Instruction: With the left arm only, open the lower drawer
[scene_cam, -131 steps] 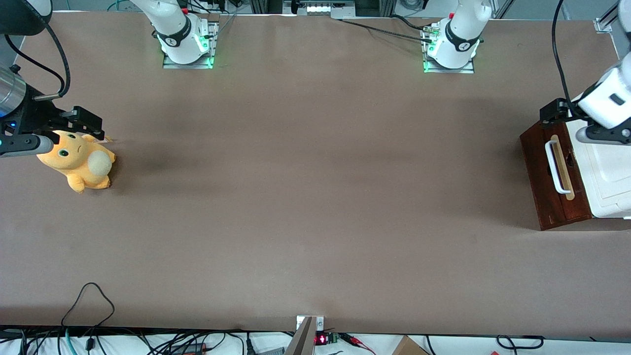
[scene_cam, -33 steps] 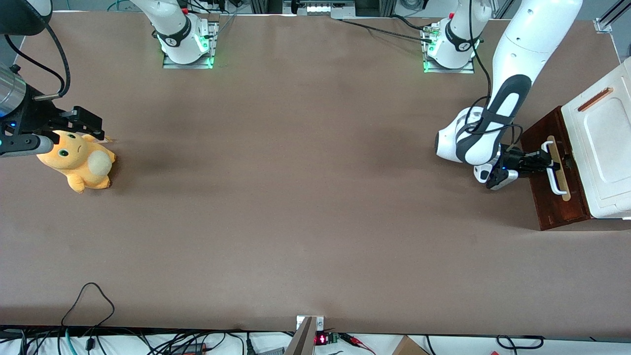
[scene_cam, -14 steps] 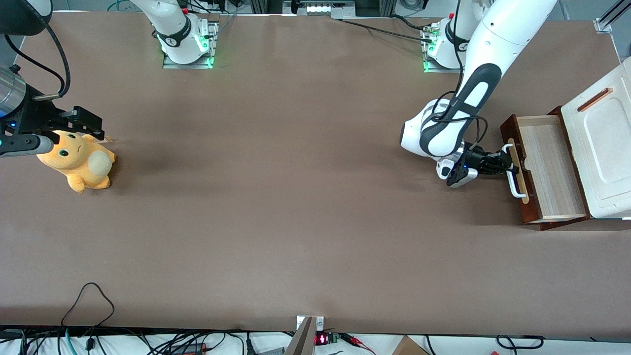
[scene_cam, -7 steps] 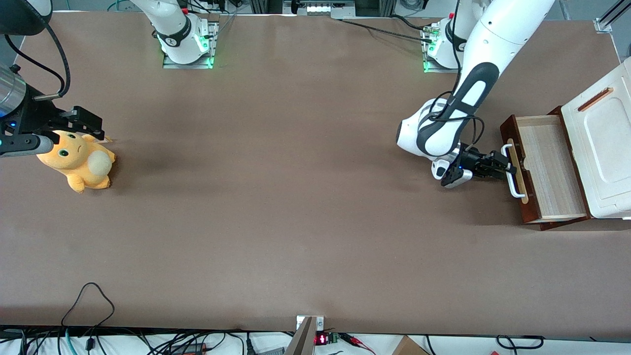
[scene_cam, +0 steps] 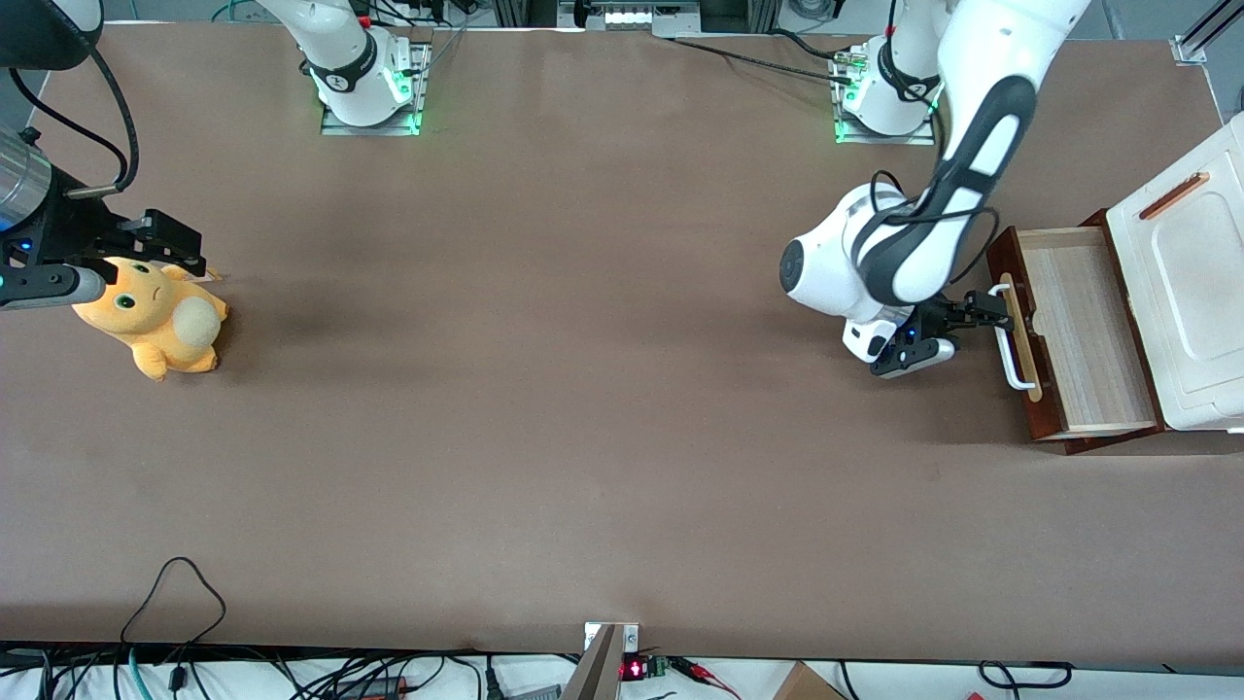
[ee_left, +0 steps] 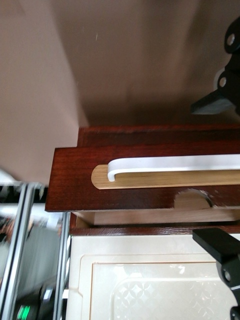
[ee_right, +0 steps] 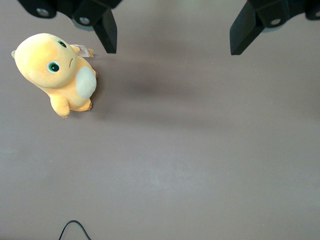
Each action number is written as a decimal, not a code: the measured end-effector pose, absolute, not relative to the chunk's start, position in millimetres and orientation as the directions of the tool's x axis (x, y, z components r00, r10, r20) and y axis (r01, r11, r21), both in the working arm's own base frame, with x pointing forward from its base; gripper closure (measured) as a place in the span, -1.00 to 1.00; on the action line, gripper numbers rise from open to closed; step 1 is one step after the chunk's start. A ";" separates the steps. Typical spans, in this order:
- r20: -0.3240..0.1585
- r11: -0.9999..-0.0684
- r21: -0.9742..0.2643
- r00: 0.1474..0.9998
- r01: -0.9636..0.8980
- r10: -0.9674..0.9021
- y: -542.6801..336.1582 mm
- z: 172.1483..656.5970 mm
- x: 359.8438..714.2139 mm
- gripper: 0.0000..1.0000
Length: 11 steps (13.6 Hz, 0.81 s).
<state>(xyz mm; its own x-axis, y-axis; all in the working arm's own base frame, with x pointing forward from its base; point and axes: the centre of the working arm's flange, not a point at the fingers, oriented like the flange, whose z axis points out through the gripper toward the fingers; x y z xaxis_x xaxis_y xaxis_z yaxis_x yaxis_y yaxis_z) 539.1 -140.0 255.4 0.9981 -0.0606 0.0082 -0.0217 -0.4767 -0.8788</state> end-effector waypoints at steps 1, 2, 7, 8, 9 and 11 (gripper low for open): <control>-0.029 -0.536 -0.843 0.999 -0.049 -0.046 -146.0 279.0 547.6 -1.00; -0.058 -0.595 -0.801 0.998 -0.068 -0.036 -150.8 303.3 555.8 -1.00; -0.138 -0.839 -0.539 0.990 -0.074 0.001 -141.9 405.9 574.2 -1.00; -0.146 -0.896 -0.442 0.989 -0.039 0.029 -131.1 429.7 576.9 -1.00; -0.145 -0.939 -0.345 0.988 -0.001 0.052 -115.0 454.8 579.7 -1.00; -0.127 -0.978 -0.205 0.991 0.020 0.047 -81.0 498.0 580.9 -1.00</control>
<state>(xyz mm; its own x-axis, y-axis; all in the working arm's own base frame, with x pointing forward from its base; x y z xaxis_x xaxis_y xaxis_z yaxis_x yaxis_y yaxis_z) 580.9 -81.0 498.0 0.9909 0.0469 -0.1266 0.0200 -0.9785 -0.2054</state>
